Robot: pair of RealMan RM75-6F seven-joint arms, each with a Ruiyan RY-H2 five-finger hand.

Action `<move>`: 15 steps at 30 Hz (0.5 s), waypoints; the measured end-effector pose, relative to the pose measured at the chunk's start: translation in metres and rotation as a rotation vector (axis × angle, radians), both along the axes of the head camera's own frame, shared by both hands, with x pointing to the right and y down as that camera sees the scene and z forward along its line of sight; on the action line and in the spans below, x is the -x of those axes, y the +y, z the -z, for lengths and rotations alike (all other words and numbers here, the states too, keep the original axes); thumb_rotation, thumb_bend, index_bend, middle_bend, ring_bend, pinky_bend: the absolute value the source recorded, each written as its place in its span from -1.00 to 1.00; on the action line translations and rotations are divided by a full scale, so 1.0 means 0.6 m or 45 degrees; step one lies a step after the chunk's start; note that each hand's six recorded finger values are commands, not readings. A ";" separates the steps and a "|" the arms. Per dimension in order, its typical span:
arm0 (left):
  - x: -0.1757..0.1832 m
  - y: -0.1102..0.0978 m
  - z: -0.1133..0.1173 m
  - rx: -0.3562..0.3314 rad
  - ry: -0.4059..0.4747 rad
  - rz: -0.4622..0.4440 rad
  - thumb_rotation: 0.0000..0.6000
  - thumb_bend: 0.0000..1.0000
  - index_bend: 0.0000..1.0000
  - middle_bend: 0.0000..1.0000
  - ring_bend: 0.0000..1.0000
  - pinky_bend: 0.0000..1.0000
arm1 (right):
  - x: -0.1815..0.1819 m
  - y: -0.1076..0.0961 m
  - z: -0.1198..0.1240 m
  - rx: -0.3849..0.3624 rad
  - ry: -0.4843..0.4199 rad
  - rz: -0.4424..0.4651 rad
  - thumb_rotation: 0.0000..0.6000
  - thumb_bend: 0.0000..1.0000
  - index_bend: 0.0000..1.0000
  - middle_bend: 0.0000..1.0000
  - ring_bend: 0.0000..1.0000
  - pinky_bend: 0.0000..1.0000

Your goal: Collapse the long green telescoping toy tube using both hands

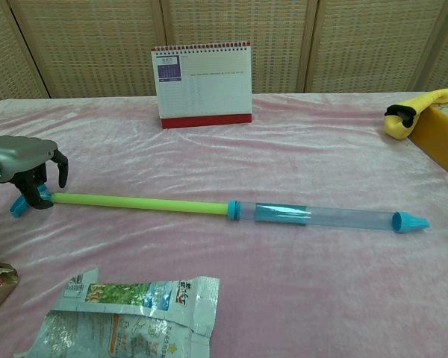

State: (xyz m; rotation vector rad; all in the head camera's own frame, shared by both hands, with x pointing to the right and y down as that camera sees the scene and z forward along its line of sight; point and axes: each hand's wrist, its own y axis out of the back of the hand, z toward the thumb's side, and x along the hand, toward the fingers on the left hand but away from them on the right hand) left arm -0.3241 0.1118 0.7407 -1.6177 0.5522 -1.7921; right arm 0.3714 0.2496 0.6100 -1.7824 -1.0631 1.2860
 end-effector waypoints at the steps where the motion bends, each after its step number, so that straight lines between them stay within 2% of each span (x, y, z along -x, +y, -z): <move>1: -0.001 0.000 -0.002 0.003 -0.002 -0.002 1.00 -0.33 -0.13 0.88 0.68 0.59 | 0.000 0.000 0.000 0.001 -0.005 -0.001 1.00 -0.65 -1.00 -1.00 -1.00 -1.00; 11: -0.004 0.010 -0.019 0.047 -0.028 -0.015 1.00 -0.19 0.01 0.88 0.68 0.59 | 0.002 -0.001 0.004 -0.005 -0.041 -0.005 1.00 -0.65 -1.00 -1.00 -1.00 -1.00; 15: -0.003 0.011 -0.019 0.048 -0.034 -0.015 1.00 0.00 0.33 0.88 0.68 0.59 | 0.002 0.000 0.005 -0.006 -0.044 -0.004 1.00 -0.65 -1.00 -1.00 -1.00 -1.00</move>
